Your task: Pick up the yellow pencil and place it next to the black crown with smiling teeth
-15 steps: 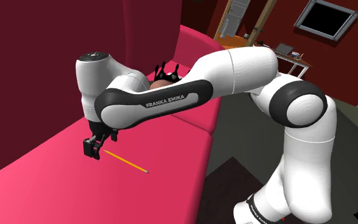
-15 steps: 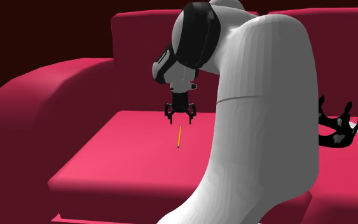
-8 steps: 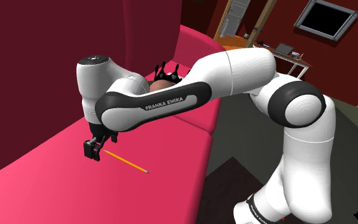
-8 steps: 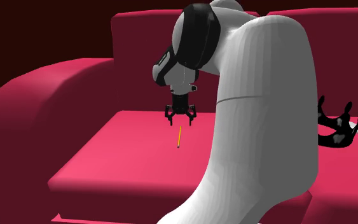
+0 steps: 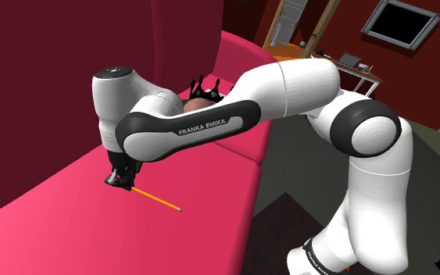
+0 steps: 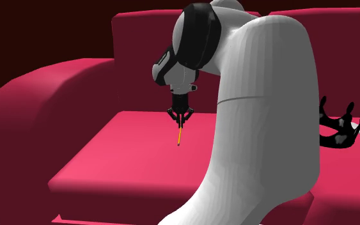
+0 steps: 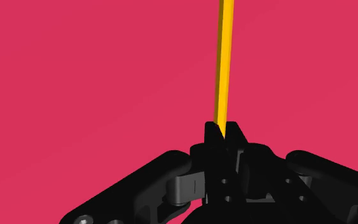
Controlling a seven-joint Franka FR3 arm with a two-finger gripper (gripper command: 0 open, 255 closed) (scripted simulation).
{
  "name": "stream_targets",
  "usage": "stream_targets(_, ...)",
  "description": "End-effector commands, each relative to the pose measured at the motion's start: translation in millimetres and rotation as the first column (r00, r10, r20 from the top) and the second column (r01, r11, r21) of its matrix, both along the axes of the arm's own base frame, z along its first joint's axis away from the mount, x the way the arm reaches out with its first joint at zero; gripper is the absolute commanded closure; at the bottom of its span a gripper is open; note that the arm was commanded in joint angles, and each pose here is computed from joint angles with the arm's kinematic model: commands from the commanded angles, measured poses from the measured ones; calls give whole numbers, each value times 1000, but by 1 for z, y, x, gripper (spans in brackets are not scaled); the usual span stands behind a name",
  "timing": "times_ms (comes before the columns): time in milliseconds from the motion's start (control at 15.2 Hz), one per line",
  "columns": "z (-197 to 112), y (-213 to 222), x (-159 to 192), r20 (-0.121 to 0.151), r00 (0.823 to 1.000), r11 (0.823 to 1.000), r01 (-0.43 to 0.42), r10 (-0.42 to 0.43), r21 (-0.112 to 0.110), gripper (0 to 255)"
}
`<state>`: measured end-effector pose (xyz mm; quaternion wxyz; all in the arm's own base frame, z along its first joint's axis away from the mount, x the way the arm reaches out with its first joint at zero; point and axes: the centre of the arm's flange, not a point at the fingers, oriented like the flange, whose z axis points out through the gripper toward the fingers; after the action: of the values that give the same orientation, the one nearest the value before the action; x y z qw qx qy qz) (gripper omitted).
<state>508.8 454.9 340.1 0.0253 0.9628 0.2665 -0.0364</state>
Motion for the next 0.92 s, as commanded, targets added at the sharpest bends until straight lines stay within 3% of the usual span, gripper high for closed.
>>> stream_targets(0, -3, -3, 2, -3, 1000, 1000, 4, -4, -6, 255)
stream_targets(198, -4, -4, 2, -3, 1000, 1000, 4, -4, -6, 255)
stream_targets(858, 49, -4, 2, -3, 1000, 1000, 4, -4, -6, 255)
